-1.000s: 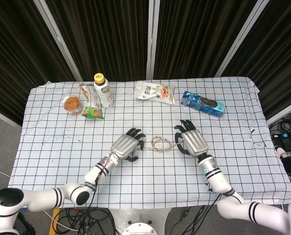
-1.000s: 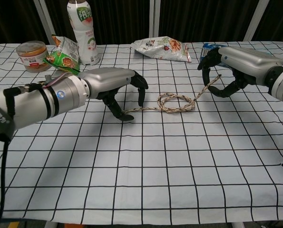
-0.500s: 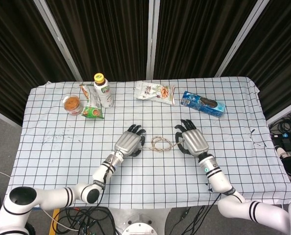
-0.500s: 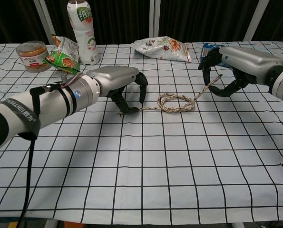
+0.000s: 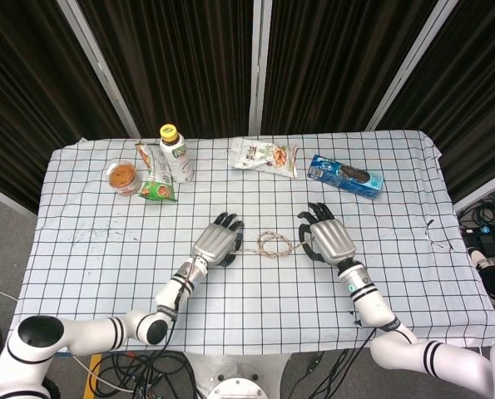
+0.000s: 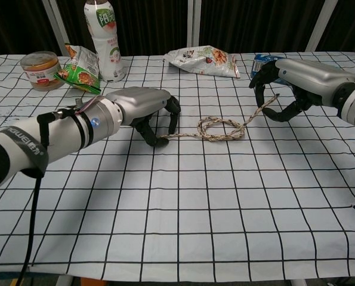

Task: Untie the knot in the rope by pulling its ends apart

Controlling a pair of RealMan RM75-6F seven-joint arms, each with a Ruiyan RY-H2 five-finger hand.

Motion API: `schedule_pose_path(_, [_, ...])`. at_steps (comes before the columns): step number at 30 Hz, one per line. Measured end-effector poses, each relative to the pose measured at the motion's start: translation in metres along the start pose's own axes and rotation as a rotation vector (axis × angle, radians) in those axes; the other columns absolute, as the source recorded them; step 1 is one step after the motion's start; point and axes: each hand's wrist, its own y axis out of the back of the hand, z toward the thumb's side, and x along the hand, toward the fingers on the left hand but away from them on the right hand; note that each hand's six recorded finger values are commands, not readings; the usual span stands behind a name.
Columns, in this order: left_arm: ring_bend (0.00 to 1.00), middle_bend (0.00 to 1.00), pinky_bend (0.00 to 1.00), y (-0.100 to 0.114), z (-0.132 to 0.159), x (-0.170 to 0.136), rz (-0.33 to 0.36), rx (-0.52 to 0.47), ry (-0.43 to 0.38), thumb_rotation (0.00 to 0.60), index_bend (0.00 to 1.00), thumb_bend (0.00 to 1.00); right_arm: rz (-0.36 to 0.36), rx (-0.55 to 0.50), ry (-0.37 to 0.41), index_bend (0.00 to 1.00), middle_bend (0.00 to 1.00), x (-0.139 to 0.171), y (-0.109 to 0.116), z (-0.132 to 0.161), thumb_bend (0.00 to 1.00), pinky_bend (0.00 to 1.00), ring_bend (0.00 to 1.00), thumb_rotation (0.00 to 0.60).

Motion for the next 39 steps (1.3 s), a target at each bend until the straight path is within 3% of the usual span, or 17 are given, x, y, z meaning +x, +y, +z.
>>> schedule_pose_path(16, [0.00,0.16,0.00,-0.002,-0.002,0.001,-0.004,0.002,0.004,0.600,0.56,0.45,0.005,0.000,-0.001,0.71,0.21,0.000,-0.002,0.001,0.58,0.00,0.00,0.600])
schedule_pose_path(25, [0.00,0.16,0.00,0.010,-0.010,-0.007,0.039,-0.042,0.006,0.600,0.57,0.45,-0.016,-0.003,-0.007,0.71,0.21,0.005,0.008,-0.005,0.59,0.00,0.00,0.600])
schedule_pose_path(31, [0.00,0.16,0.00,0.033,-0.053,-0.032,0.109,-0.079,0.051,0.600,0.58,0.45,-0.058,-0.013,-0.045,0.71,0.21,0.022,0.030,-0.025,0.59,0.00,0.00,0.600])
schedule_pose_path(39, [0.00,0.16,0.00,0.057,-0.132,-0.086,0.190,-0.132,0.155,0.600,0.57,0.45,-0.110,-0.082,-0.162,0.71,0.21,0.060,0.054,-0.072,0.59,0.00,0.00,0.600])
